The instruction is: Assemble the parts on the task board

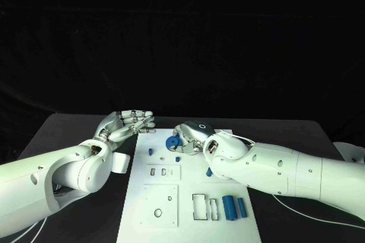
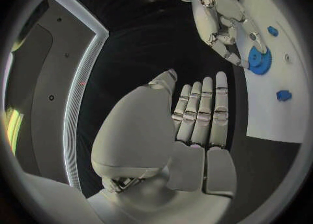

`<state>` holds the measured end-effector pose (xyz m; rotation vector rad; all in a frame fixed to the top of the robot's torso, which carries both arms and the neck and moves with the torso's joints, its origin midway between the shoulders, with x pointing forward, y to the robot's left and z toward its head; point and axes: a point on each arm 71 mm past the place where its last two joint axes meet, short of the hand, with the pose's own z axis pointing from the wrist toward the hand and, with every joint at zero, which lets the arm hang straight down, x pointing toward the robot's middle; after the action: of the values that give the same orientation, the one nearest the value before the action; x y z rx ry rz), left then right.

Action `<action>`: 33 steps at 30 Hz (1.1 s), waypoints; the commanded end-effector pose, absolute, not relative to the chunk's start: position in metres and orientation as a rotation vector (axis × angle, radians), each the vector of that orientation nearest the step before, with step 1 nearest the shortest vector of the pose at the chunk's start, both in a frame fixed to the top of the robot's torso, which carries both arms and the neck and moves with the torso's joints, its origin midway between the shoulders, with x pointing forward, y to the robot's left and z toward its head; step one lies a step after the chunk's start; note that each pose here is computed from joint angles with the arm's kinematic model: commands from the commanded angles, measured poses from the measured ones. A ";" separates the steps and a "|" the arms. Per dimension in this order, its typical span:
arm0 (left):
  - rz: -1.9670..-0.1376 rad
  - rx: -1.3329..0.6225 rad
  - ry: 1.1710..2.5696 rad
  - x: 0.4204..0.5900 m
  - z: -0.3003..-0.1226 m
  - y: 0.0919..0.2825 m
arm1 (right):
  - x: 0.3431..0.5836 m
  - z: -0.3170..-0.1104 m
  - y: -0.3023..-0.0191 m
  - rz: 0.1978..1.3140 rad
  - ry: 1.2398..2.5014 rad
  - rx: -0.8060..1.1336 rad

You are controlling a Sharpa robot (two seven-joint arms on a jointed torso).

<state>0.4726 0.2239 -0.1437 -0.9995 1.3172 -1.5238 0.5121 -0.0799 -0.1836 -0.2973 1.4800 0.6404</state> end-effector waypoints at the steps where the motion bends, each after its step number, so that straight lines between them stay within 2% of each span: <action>1: -1.544 -0.994 1.321 0.472 -0.142 0.222 | 0.511 -0.188 -0.080 0.643 1.519 -0.310; 12: -1.541 -0.995 1.321 0.472 -0.142 0.223 | 0.510 -0.187 -0.085 0.648 1.507 -0.287; 20: -1.540 -0.996 1.322 0.472 -0.142 0.223 | 0.506 -0.182 -0.101 0.654 1.461 -0.259; 24: -1.539 -0.997 1.323 0.472 -0.143 0.224 | 0.501 -0.172 -0.126 0.708 1.427 -0.202; 28: -1.539 -0.997 1.322 0.472 -0.143 0.226 | 0.500 -0.160 -0.168 0.803 1.500 -0.089; 33: -1.540 -0.997 1.322 0.472 -0.143 0.226 | 0.495 -0.153 -0.215 0.843 1.565 0.004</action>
<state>0.4725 0.2284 -0.1442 -1.0053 1.3179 -1.5135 0.4988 -0.2170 -0.1498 -0.0500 1.4955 0.6960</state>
